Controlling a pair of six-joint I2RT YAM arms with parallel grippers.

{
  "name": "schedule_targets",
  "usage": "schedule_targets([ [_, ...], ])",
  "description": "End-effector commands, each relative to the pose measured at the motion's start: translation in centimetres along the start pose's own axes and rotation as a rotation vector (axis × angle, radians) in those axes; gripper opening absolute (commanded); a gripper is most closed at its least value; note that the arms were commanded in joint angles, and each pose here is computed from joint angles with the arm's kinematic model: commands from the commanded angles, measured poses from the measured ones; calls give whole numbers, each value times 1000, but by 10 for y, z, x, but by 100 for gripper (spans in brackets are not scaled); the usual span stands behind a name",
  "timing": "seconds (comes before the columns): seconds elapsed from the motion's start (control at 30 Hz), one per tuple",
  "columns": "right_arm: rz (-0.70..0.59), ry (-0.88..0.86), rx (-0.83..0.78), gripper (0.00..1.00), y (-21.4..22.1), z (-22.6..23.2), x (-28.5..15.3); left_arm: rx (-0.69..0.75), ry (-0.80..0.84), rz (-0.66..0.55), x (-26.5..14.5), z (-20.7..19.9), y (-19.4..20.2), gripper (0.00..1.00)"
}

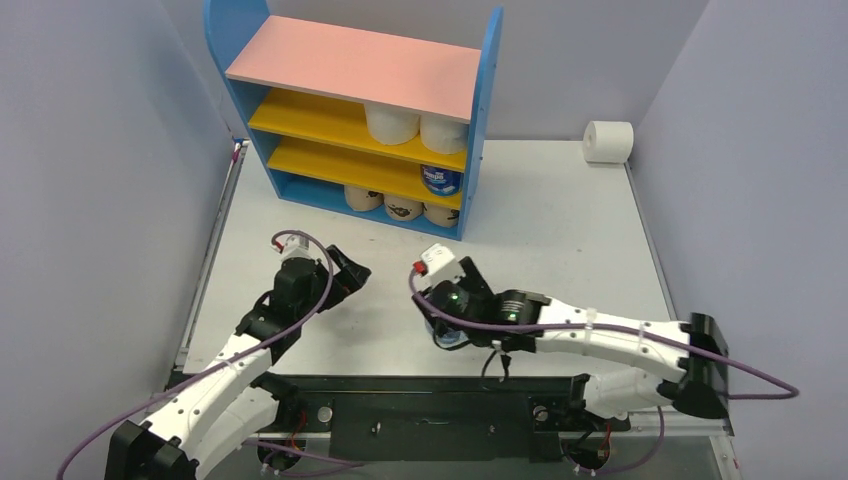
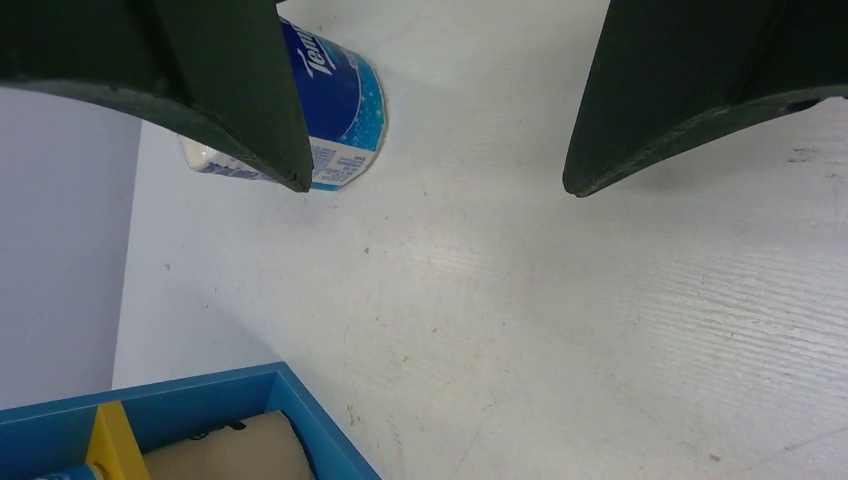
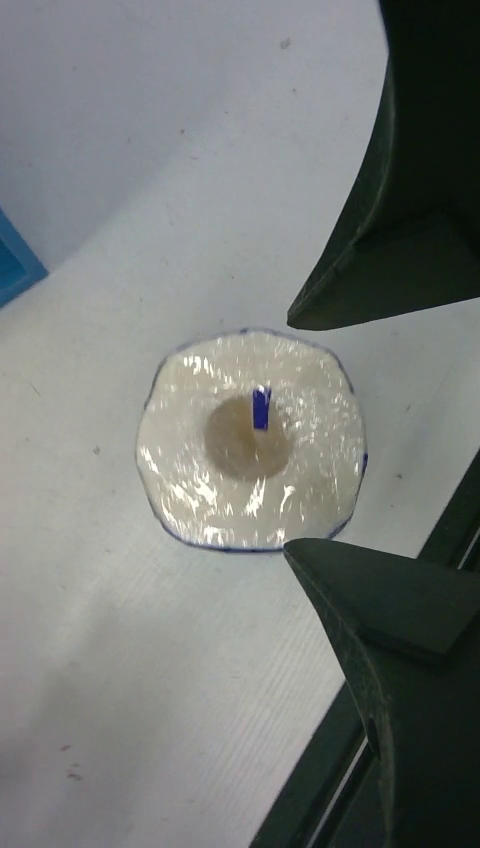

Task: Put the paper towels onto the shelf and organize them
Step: Move the paper towel to the center of the board.

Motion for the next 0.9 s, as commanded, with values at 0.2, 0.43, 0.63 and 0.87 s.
schedule_targets([
  [0.2,-275,204,706,71,39,-107,-14,188,61,171,5,-51,17,97],
  [0.43,-306,272,875,70,75,-128,-10,310,130,239,1,-95,47,100],
  [0.63,-305,291,918,69,92,-128,-6,434,88,321,11,-109,77,94],
  [0.87,-306,291,931,69,101,-126,-3,505,54,373,17,-109,98,90],
])
Point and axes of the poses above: each gripper's point midway between its finger pads, its own x axis out along the fingers, its own z axis along the line the jaws close on, y = z × x, the point moved 3 cm from there along -x, back along the fingers, and after that the axes turned 7 degrees about -x, right-handed, at the moved point
